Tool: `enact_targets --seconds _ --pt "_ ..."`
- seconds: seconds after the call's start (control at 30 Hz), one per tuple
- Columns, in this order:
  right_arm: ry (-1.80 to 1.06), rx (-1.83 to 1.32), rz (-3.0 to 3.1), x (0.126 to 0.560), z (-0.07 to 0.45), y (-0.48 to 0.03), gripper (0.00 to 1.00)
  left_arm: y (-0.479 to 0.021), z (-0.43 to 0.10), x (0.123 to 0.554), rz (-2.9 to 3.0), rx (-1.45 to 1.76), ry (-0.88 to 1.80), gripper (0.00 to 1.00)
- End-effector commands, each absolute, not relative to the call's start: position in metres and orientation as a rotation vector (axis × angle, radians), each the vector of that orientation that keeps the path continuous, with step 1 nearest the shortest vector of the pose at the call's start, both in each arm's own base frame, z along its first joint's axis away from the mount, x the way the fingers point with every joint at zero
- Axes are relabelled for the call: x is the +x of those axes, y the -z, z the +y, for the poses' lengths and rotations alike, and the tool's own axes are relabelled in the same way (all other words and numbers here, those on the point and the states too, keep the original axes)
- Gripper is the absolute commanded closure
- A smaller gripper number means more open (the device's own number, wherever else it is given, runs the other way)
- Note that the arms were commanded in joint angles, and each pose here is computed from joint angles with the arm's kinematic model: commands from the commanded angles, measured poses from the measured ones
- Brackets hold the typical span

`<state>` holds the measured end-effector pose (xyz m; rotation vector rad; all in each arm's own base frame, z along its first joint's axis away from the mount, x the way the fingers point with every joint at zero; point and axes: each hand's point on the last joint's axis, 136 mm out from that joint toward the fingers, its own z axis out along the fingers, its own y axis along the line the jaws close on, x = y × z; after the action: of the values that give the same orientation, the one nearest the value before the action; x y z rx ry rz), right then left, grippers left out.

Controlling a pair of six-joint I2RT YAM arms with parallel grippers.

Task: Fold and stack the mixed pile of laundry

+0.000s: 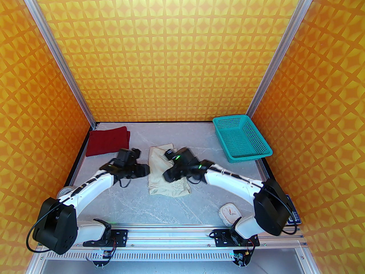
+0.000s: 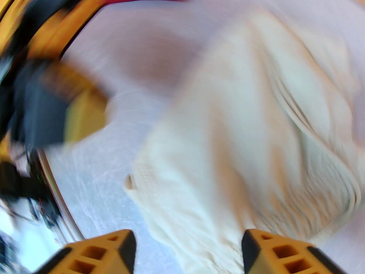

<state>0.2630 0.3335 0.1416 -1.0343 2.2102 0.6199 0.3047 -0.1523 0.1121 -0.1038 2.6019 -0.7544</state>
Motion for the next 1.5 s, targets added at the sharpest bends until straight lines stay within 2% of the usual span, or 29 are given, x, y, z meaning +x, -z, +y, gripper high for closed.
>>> enact_targets --seconds 0.0,0.23,0.53,0.77,0.97,1.1,1.17,1.27,1.47 --pt "-0.393 -1.325 1.923 0.268 0.350 -0.129 0.32 -0.105 -0.137 0.296 2.624 -0.146 0.804 0.45" --pt "-0.409 -1.721 1.723 0.238 0.386 -0.080 0.31 -0.104 -0.116 0.295 2.572 -0.263 0.874 0.41" --pt "-0.260 -1.818 1.704 0.246 0.398 -0.042 0.34 -0.094 -0.109 0.288 2.571 -0.312 0.887 0.37" --pt "-0.077 -1.819 1.692 0.266 0.390 -0.027 0.50 -0.088 -0.111 0.285 2.579 -0.373 0.913 0.34" --pt "-0.110 -1.766 1.668 0.263 0.388 -0.036 0.83 -0.080 -0.112 0.284 2.550 -0.534 0.967 0.31" --pt "-0.182 -1.664 1.643 0.263 0.395 -0.060 0.94 -0.085 -0.121 0.285 2.512 -0.593 1.022 0.28" --pt "-0.210 -1.624 1.627 0.263 0.396 -0.071 0.99 -0.086 -0.131 0.285 2.507 -0.637 1.059 0.19" --pt "-0.245 -1.572 1.609 0.264 0.395 -0.087 1.00 -0.088 -0.146 0.289 2.481 -0.681 1.103 0.15" --pt "-0.319 -1.492 1.587 0.264 0.390 -0.105 1.00 -0.087 -0.169 0.306 2.458 -0.740 1.148 0.18"
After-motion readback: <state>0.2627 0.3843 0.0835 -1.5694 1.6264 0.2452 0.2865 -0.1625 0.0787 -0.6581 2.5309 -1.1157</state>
